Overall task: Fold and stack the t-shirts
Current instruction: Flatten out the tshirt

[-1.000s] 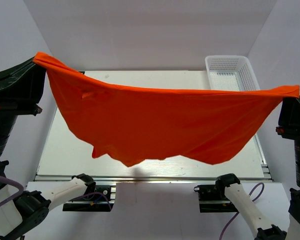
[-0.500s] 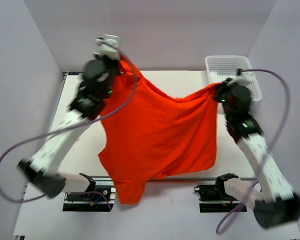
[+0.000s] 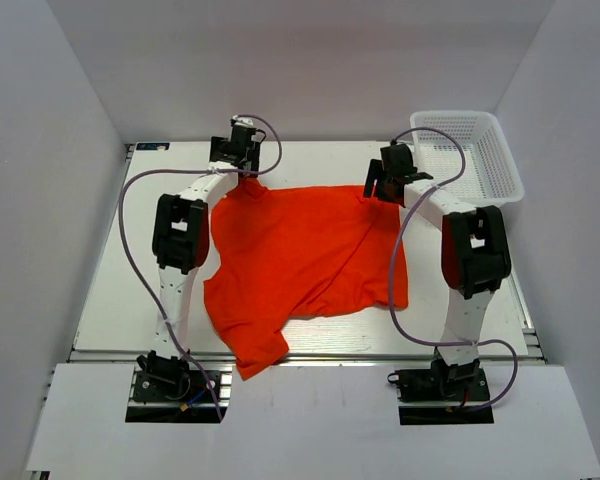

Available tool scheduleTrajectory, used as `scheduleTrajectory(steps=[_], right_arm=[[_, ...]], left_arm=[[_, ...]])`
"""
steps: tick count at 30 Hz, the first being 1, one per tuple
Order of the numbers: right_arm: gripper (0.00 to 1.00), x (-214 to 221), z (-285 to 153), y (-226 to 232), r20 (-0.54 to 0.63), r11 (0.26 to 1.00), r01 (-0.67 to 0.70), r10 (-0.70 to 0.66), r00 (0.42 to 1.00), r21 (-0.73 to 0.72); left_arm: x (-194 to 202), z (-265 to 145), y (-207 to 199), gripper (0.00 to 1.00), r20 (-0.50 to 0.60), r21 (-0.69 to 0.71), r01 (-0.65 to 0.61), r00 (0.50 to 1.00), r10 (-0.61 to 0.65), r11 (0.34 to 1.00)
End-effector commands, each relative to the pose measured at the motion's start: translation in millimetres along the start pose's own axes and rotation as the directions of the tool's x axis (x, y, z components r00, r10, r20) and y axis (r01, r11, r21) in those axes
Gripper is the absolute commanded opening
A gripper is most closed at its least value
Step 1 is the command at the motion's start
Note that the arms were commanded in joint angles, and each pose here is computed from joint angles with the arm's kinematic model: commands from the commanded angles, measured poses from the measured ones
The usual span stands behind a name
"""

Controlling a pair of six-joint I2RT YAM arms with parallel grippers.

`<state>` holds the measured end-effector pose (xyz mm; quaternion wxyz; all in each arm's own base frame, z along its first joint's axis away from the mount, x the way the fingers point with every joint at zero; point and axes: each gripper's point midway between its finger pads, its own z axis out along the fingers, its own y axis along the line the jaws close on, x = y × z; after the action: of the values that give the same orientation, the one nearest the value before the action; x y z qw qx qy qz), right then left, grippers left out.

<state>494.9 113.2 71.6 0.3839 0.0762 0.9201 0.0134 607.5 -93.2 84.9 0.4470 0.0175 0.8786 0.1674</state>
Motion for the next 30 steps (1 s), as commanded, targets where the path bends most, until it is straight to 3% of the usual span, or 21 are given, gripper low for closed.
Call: scheduleTrajectory(steps=[1, 4, 7, 10, 12, 14, 18, 19, 22, 23, 26, 30], right_arm=[[0.82, -39, -23, 15, 0.077, 0.997, 0.015, -0.010, 0.997, -0.073], [0.90, -42, -37, 23, 0.081, 0.991, 0.032, -0.021, 0.997, -0.128], [0.90, -39, -59, 30, 0.090, 0.979, 0.046, -0.028, 0.996, -0.199], [0.90, -22, -79, 35, 0.085, 0.961, 0.048, -0.025, 0.996, -0.271], [0.90, -22, -106, 35, 0.118, 0.950, 0.044, -0.007, 0.993, -0.310], [0.90, -15, -130, 28, 0.129, 0.946, 0.034, 0.008, 0.992, -0.322], [0.90, 43, -147, 2, 0.014, 0.961, -0.032, 0.038, 0.999, -0.276], [0.90, 64, -145, -6, -0.029, 0.967, -0.048, 0.042, 0.999, -0.251], [0.90, 104, -166, -27, -0.088, 0.972, -0.082, 0.064, 0.994, -0.218], [0.90, 135, -165, -38, -0.156, 0.979, -0.085, 0.056, 0.986, -0.186], [0.90, 171, -176, -50, -0.218, 0.979, -0.109, 0.070, 0.973, -0.173], [0.84, 196, -177, -54, -0.266, 0.976, -0.126, 0.076, 0.961, -0.176]], left_arm=[[-82, -50, 15, 1.00, 0.163, 0.068, 0.108, 0.980, -0.118, 0.992], [-94, -68, 25, 1.00, 0.187, 0.103, 0.133, 0.971, -0.151, 0.986], [-93, -91, 35, 1.00, 0.172, 0.116, 0.157, 0.969, -0.176, 0.981], [-63, -110, 33, 1.00, 0.070, 0.161, 0.188, 0.977, -0.201, 0.969], [-63, -140, 40, 1.00, 0.067, 0.208, 0.227, 0.967, -0.245, 0.951], [-20, -151, 29, 1.00, -0.030, 0.263, 0.252, 0.967, -0.254, 0.931], [42, -187, -3, 1.00, -0.109, 0.440, 0.271, 0.963, -0.248, 0.856], [45, -202, -17, 1.00, -0.126, 0.536, 0.277, 0.960, -0.248, 0.798], [86, -210, -38, 1.00, -0.232, 0.590, 0.310, 0.949, -0.211, 0.745], [103, -207, -43, 1.00, -0.278, 0.587, 0.328, 0.940, -0.196, 0.740], [132, -204, -52, 1.00, -0.332, 0.579, 0.353, 0.925, -0.182, 0.735], [163, -199, -50, 1.00, -0.377, 0.542, 0.363, 0.911, -0.167, 0.758]])
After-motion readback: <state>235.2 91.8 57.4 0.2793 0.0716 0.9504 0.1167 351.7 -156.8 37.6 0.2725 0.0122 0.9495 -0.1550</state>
